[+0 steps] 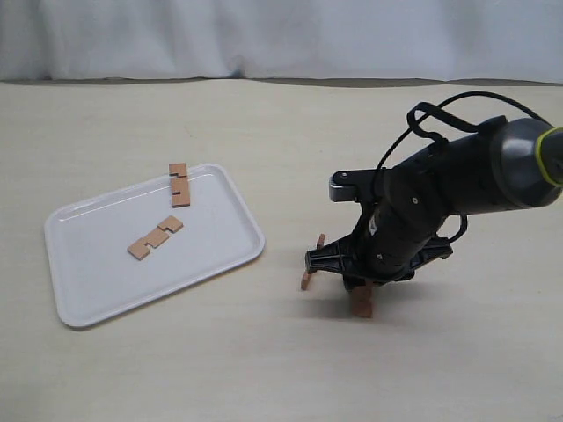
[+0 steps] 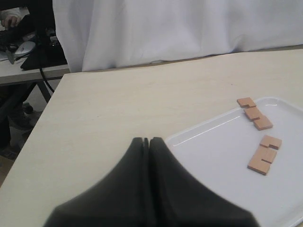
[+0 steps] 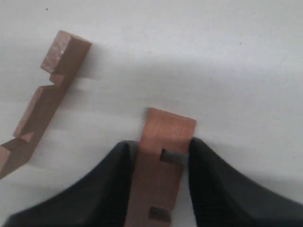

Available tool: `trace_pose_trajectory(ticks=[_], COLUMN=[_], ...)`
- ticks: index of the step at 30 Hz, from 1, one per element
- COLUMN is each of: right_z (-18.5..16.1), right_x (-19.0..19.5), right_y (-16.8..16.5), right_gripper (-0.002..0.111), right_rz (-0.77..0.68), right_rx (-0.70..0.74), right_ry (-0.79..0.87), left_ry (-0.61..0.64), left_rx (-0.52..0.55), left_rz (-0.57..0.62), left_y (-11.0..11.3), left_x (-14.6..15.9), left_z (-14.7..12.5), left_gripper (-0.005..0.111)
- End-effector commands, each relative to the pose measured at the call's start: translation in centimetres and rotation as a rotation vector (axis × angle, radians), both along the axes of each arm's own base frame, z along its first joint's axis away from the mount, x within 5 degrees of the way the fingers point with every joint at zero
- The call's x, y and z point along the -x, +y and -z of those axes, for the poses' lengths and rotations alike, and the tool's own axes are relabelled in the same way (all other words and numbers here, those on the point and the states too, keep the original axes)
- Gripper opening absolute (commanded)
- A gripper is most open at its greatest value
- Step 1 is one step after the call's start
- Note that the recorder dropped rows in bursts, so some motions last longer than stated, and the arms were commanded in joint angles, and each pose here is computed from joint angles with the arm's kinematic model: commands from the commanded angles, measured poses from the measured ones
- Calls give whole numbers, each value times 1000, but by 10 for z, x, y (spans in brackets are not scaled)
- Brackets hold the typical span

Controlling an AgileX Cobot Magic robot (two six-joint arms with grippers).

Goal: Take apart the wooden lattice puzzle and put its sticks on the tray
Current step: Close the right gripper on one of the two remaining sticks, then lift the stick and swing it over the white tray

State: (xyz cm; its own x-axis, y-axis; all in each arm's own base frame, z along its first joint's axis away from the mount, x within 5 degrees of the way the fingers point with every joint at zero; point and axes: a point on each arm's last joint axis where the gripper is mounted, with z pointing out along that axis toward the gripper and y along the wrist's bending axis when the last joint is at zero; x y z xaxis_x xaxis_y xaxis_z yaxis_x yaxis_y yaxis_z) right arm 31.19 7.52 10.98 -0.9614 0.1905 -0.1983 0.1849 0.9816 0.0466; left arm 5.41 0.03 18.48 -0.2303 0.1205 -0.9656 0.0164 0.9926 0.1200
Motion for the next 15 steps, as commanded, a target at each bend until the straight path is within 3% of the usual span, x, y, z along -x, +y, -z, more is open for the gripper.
trace_pose_trajectory(ticks=[1, 3, 15], right_z=[12, 7, -65], right_x=[7, 7, 7], right_y=[-6, -7, -13], right_gripper=[15, 4, 5], right_rz=[-50, -65, -144], right_rx=[66, 80, 115], right_ry=[81, 73, -182], left_ry=[-11, -11, -11], left_rx=[3, 3, -1], left_rz=[2, 2, 1], left_y=[0, 0, 0], left_x=[0, 0, 0], left_z=[0, 0, 0], left_gripper=[0, 0, 0])
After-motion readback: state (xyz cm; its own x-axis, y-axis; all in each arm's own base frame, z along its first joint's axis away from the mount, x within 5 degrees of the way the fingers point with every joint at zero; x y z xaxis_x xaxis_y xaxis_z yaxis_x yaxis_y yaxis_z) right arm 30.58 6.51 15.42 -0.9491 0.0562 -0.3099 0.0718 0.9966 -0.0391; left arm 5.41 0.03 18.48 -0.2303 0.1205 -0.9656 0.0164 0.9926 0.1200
